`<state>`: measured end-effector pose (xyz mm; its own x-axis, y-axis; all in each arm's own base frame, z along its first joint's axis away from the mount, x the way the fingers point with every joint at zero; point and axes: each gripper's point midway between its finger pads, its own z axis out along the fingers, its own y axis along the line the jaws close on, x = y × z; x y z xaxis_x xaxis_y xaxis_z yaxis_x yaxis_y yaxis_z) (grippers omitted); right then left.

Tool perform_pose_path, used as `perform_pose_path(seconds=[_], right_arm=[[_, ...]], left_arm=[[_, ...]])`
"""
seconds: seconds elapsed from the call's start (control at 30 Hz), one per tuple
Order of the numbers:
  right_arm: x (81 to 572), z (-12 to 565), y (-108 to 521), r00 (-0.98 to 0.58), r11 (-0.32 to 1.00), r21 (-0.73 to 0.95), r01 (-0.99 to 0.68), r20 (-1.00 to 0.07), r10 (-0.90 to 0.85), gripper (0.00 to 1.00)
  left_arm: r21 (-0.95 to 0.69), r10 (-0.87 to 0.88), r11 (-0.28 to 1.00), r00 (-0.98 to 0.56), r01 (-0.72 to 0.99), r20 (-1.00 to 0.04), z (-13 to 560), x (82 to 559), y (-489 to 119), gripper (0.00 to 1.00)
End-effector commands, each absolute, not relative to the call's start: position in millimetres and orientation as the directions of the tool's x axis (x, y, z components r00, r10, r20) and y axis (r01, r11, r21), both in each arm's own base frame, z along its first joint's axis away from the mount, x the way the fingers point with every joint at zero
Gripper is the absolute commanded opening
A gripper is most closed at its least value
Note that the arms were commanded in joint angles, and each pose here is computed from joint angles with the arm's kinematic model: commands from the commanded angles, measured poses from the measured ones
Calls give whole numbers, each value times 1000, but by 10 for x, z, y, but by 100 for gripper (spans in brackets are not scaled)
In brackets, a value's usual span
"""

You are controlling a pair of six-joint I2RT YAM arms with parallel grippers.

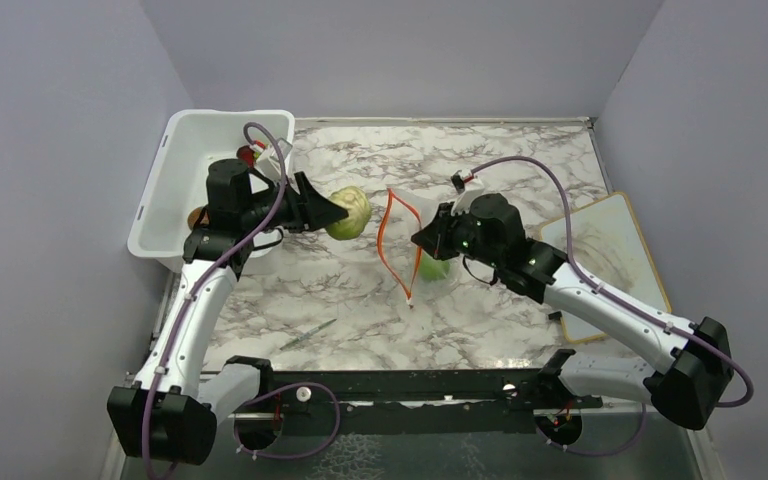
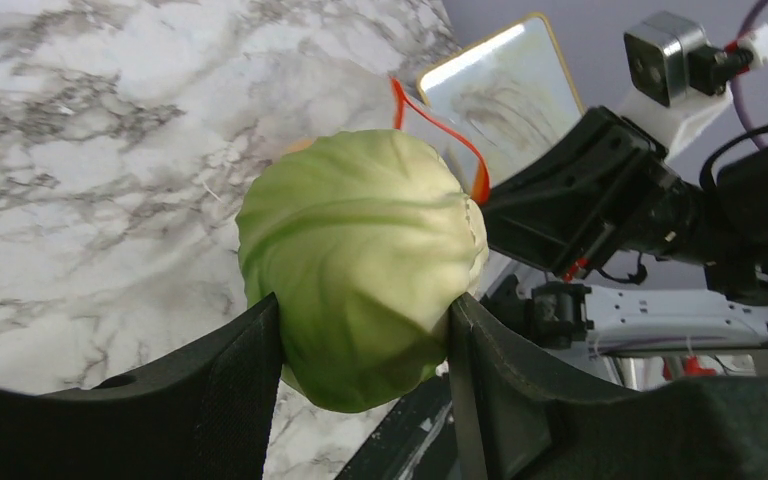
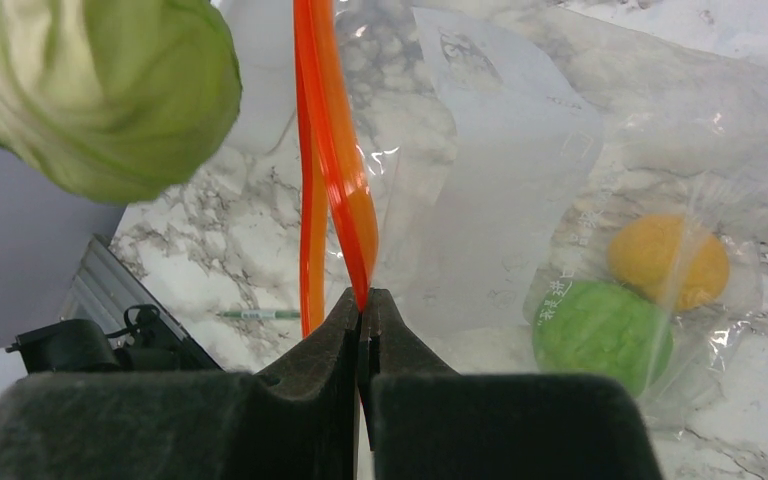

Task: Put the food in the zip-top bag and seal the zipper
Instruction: Place the fake vegetable in the zipper food storage bag.

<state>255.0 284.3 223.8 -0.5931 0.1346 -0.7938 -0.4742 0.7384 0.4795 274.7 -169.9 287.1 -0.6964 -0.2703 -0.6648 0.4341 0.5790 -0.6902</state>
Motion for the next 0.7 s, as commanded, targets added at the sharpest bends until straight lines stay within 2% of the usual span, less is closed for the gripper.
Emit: perform_pose_path(seconds=[0.0, 0.4, 0.67], right_arm=[[2638, 2528, 2977, -563, 697, 511, -503, -806, 185, 1], [2581, 2589, 3118, -566, 632, 533, -562, -806, 176, 1], [2442, 2738, 3199, -545, 547, 534, -645, -823, 161, 1]], left_arm=[[-765, -257, 409, -741, 498, -620, 2995, 2490, -1936, 19], [-831, -264, 261, -792, 491, -551, 2884, 2305, -2276, 19], [-851, -269, 296, -818, 433, -509, 2615, 2411, -2366, 19]])
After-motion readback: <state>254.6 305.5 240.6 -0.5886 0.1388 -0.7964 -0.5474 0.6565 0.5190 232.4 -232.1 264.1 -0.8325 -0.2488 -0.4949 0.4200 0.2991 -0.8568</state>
